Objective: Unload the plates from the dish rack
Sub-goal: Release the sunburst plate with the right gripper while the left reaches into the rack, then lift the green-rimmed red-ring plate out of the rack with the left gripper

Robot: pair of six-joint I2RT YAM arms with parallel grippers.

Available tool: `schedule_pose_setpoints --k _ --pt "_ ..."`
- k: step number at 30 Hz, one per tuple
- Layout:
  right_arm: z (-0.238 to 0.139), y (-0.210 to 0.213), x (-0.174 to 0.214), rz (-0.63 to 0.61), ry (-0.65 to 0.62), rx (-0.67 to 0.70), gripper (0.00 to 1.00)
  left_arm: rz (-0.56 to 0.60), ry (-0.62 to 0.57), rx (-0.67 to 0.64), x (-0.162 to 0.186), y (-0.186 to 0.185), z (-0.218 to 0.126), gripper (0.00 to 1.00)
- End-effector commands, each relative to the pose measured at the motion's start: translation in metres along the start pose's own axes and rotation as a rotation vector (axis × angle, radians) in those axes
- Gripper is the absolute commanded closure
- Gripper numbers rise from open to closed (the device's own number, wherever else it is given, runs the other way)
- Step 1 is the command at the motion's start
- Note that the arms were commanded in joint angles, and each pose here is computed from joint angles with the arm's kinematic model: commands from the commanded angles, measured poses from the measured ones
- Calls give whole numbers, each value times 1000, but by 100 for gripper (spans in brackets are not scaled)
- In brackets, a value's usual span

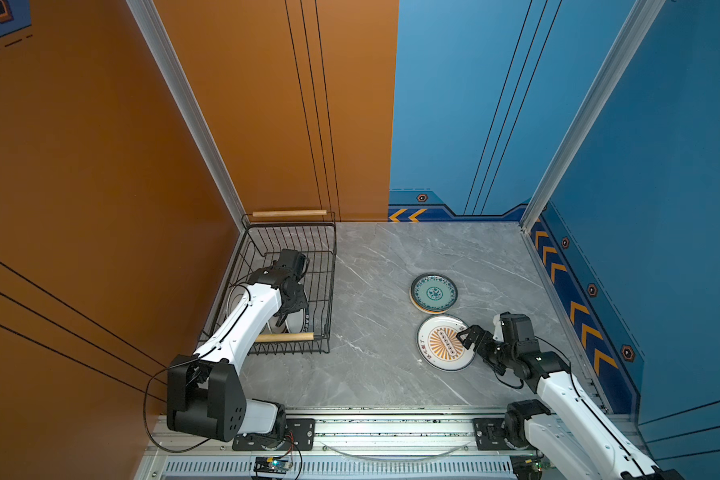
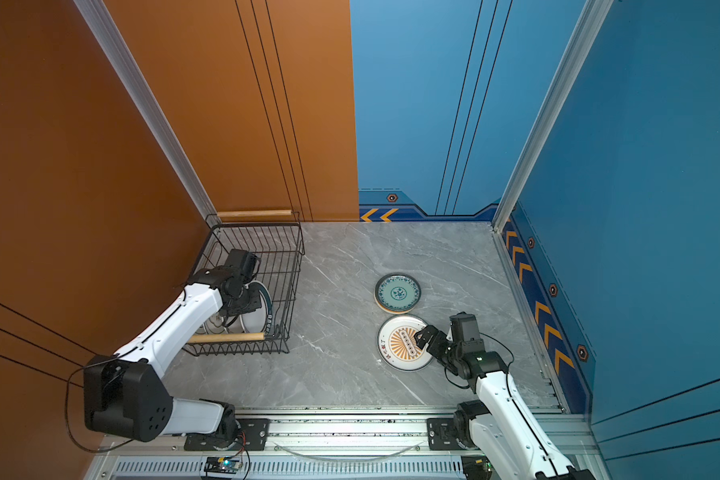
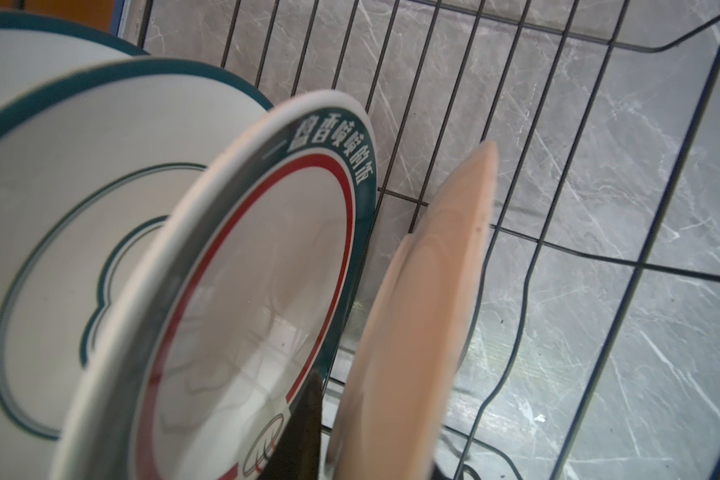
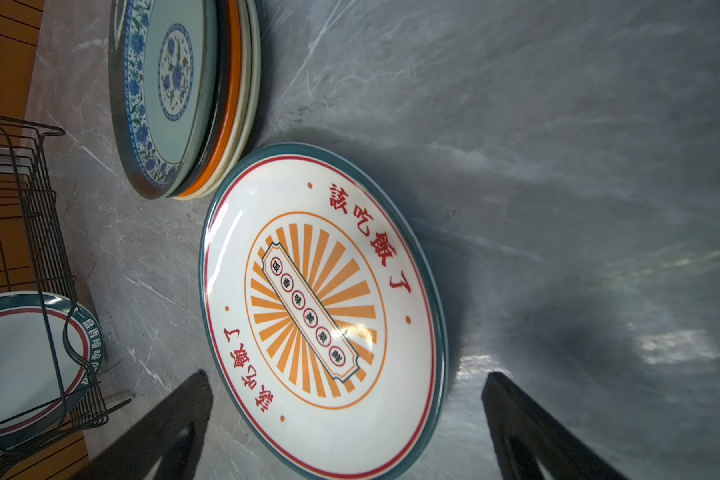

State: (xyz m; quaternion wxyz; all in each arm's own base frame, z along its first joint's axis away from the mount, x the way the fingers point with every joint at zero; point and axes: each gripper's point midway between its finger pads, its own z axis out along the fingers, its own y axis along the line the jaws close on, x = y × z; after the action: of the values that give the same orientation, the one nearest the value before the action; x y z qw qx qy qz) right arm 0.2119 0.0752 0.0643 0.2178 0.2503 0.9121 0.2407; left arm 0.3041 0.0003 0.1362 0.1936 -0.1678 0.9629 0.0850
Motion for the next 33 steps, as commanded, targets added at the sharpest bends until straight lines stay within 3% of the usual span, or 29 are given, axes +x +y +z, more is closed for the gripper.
schedule_pose_setpoints --k 1,8,22,28,33 --pt "-8 5 -2 -19 0 -11 0 0 24 1 5 2 6 77" --pt "-13 3 -3 -16 -11 -9 0 -3 27 18 6 1 4 87" --pt "-17 7 -11 -16 -30 -18 0 -10 -20 121 0 -5 -25 98" --pt "-21 18 -19 -46 -37 -35 0 -13 -61 207 -4 -12 -53 100" --pt "-32 38 -29 -135 -21 -56 0 -57 -184 319 -20 -14 -106 100"
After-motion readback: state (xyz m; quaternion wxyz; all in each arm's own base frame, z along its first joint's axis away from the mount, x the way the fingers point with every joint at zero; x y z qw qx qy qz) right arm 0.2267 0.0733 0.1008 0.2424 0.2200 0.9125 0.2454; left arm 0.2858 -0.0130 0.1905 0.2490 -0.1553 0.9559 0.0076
